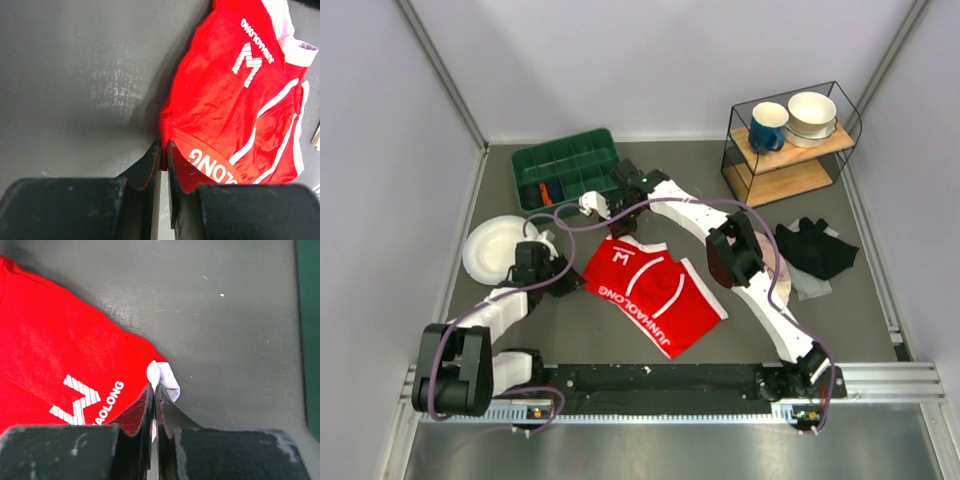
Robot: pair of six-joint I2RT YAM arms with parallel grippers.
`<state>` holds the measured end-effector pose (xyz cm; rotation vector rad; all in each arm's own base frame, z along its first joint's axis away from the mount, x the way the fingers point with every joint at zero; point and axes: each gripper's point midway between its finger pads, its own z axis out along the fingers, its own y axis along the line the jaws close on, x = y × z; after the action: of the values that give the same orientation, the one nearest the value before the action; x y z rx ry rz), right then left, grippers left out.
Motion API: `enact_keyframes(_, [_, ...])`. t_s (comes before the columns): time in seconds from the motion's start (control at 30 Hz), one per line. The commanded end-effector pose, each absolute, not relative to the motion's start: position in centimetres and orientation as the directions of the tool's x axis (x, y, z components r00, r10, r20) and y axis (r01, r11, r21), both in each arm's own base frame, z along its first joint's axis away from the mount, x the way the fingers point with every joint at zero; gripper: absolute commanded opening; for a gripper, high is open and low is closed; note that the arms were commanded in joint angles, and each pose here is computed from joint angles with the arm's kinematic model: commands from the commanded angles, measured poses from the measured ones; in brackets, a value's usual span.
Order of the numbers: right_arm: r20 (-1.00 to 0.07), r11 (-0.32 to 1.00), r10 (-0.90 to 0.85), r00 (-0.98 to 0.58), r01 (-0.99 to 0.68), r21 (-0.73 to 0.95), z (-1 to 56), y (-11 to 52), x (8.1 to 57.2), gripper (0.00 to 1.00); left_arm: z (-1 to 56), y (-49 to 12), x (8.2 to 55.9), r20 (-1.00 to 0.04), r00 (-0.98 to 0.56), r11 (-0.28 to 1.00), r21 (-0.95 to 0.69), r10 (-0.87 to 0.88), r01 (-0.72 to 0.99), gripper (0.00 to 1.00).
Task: Roll the underwear
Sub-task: Flatten out the underwear at the center of the board.
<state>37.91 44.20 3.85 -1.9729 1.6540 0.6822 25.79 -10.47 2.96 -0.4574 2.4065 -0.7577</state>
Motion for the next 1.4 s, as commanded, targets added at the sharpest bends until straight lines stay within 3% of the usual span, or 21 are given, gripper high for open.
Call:
enact_keyframes(0.0, [-0.721,-0.132,-0.677,0.144,-0.989,-0.074,8.3,45.3,38.8,0.0,5.9,-10.5,27.4,-0.491,-0.754,0.794,-0.604,-0.435,-0.065,0.08])
enact_keyframes(0.17, [-0.777,-0.056,-0.62,0.108,-0.994,-0.094,13.7,43.6,40.5,0.0,9.2,-11.0,28.8,-0.539,-0.743,0.797,-0.603,-0.397,0.011,0.0])
enact_keyframes(0.5, [-0.864,-0.009,-0.503,0.033,-0.999,-0.033,21.5,38.9,39.5,0.0,15.0,-13.4,29.6,-0.571,-0.77,0.739,-0.643,-0.286,0.202,0.0])
enact_keyframes(0.77, [-0.855,-0.075,-0.519,0.007,-0.997,0.037,20.7,34.7,33.1,0.0,16.1,-17.8,27.0,-0.548,-0.827,0.661,-0.668,-0.127,0.341,0.0])
enact_keyframes(1.37, [-0.781,-0.115,-0.624,-0.025,-0.986,0.123,13.9,27.6,24.4,0.0,11.8,-21.8,19.4,-0.426,-0.903,0.637,-0.682,0.054,0.36,0.0])
